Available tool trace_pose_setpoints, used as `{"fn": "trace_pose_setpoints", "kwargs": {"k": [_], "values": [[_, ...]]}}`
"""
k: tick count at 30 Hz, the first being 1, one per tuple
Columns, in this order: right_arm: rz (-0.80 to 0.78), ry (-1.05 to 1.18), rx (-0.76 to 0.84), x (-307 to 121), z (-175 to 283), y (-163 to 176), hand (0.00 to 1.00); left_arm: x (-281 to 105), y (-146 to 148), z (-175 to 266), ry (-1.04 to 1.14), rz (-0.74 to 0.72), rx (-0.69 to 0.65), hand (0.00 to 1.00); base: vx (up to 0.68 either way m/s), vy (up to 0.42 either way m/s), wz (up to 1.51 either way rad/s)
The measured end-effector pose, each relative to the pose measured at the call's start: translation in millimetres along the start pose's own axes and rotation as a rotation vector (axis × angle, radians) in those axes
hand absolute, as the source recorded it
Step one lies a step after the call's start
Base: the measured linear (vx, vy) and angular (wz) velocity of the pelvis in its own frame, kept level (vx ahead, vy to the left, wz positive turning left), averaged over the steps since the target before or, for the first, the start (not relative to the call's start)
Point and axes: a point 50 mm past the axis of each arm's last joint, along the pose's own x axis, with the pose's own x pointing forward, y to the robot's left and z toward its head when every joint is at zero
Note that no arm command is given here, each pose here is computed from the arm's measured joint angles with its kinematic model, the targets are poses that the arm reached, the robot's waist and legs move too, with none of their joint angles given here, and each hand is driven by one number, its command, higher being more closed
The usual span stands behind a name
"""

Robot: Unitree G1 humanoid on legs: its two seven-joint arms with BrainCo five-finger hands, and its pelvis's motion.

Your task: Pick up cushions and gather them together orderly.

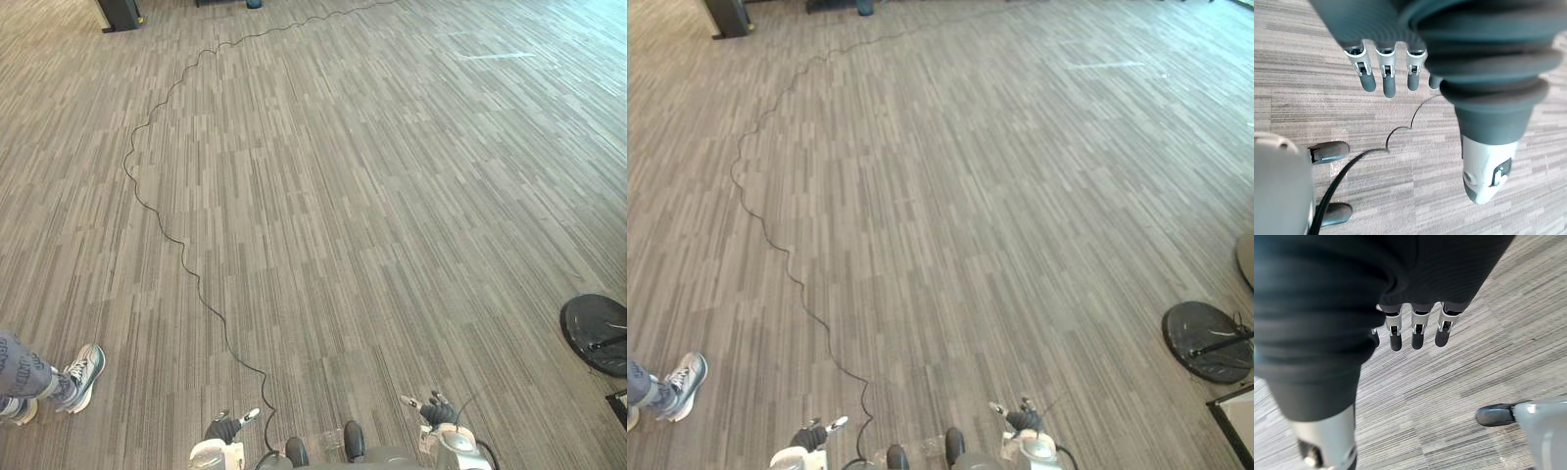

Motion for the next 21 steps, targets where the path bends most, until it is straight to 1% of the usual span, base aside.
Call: {"fn": "trace_pose_setpoints", "kwargs": {"k": [1, 7, 10, 14, 21], "values": [[-0.014, 0.029, 0.044, 0, -5, -4, 0.00, 0, -2, 0, 0.000, -0.006, 0.002, 0.00, 0.01, -0.008, 0.17], [-0.057, 0.062, 0.169, -1, -13, -14, 0.00, 1, -5, 2, -0.001, -0.022, 0.005, 0.00, 0.06, -0.008, 0.18], [-0.056, 0.056, 0.197, 0, -10, -13, 0.00, 1, -7, 1, 0.005, -0.029, 0.014, 0.00, 0.06, -0.004, 0.07], [-0.059, 0.071, 0.301, -1, -12, -8, 0.00, 1, -7, 3, 0.001, -0.031, 0.014, 0.00, 0.04, -0.012, 0.13], [-0.061, 0.074, 0.318, -1, -13, -8, 0.00, 1, -9, 1, 0.005, -0.039, 0.021, 0.00, -0.04, -0.018, 0.01]]}}
